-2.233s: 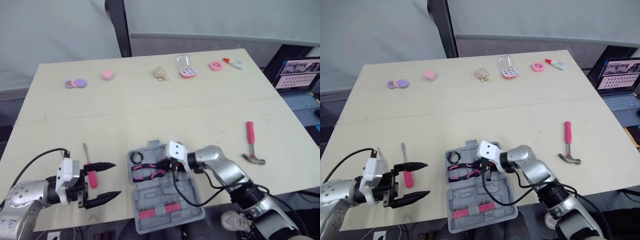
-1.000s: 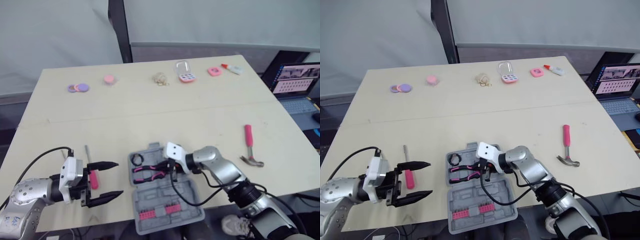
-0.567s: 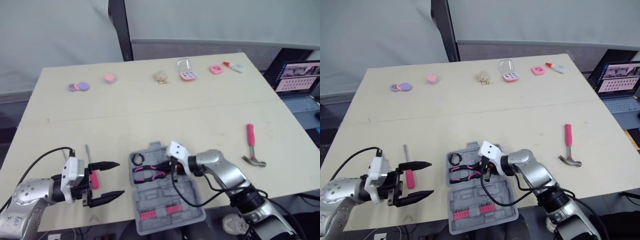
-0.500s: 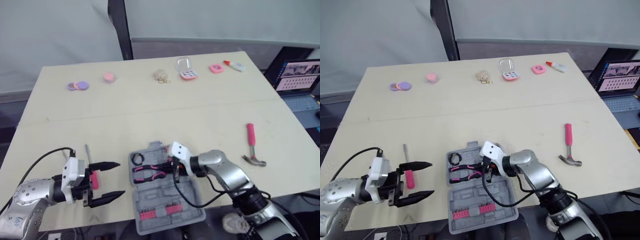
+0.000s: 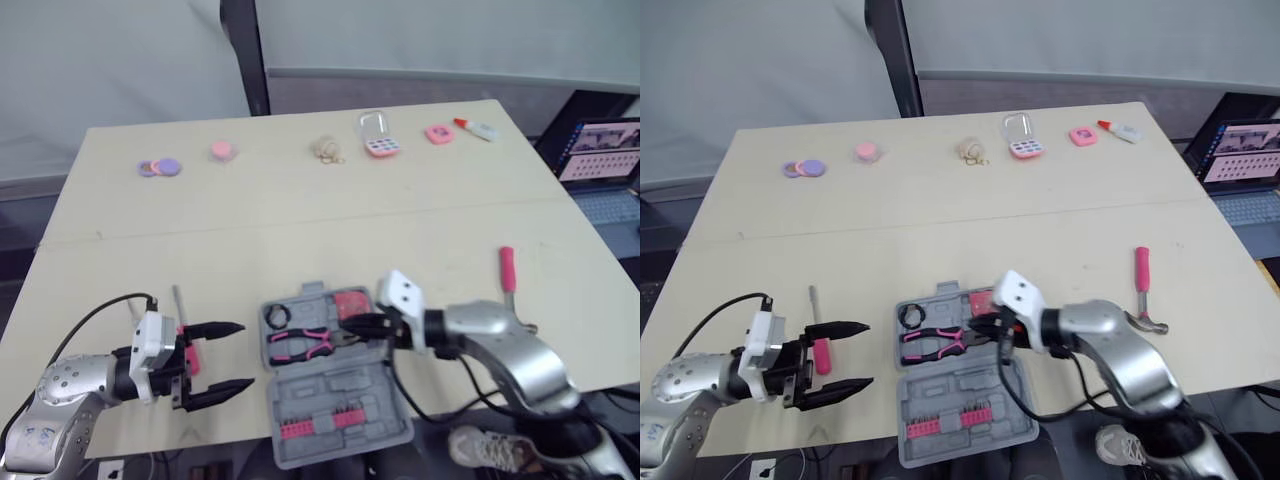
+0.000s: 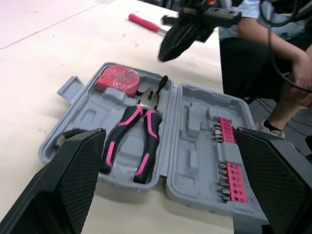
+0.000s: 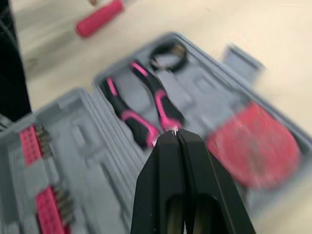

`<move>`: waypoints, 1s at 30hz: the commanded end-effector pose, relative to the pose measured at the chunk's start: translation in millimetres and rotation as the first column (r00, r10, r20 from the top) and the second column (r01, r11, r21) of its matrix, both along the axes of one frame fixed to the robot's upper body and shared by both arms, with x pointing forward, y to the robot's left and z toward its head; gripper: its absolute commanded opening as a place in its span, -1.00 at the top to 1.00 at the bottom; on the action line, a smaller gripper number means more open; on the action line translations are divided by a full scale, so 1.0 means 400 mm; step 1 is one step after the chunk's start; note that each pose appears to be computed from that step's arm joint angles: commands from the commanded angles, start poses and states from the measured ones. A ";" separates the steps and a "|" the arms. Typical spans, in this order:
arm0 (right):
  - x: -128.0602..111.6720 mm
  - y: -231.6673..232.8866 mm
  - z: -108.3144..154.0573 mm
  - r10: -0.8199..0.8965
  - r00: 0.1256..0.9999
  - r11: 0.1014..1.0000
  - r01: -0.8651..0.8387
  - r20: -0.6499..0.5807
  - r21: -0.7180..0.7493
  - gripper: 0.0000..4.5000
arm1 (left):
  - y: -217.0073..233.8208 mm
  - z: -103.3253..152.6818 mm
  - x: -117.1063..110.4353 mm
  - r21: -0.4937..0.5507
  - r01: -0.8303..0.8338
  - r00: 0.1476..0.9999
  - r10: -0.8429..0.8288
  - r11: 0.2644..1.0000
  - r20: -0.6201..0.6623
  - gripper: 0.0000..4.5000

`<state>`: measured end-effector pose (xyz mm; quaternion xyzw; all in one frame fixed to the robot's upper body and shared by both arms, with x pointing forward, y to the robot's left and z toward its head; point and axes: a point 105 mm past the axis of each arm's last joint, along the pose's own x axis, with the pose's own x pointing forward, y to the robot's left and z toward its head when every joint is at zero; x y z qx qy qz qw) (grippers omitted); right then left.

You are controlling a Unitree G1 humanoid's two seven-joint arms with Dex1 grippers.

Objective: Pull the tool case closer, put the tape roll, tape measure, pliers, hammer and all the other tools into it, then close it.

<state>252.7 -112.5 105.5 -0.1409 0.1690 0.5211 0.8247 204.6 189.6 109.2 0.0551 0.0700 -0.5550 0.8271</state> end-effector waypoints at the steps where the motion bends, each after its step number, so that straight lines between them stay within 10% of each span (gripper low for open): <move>1: -0.030 -0.068 0.032 -0.045 0.996 0.999 0.047 0.075 -0.027 0.97 | 0.023 0.025 0.000 -0.018 -0.067 0.997 0.068 0.998 0.040 -1.00; 8: -0.117 -0.210 -0.025 -0.174 0.977 0.982 0.163 -0.120 -0.095 0.87 | 0.058 0.000 -0.010 -0.003 -0.186 0.983 0.186 0.983 -0.015 -1.00; 17: -0.155 -0.246 -0.043 -0.264 0.951 0.964 0.254 -0.163 -0.081 -0.98 | 0.054 -0.044 -0.063 0.008 -0.186 0.976 0.186 0.982 -0.116 -1.00; 30: -0.157 -0.280 -0.041 -0.350 0.928 0.936 0.343 -0.125 -0.071 -0.98 | 0.014 -0.065 -0.081 0.021 -0.173 0.983 0.174 0.985 -0.060 -1.00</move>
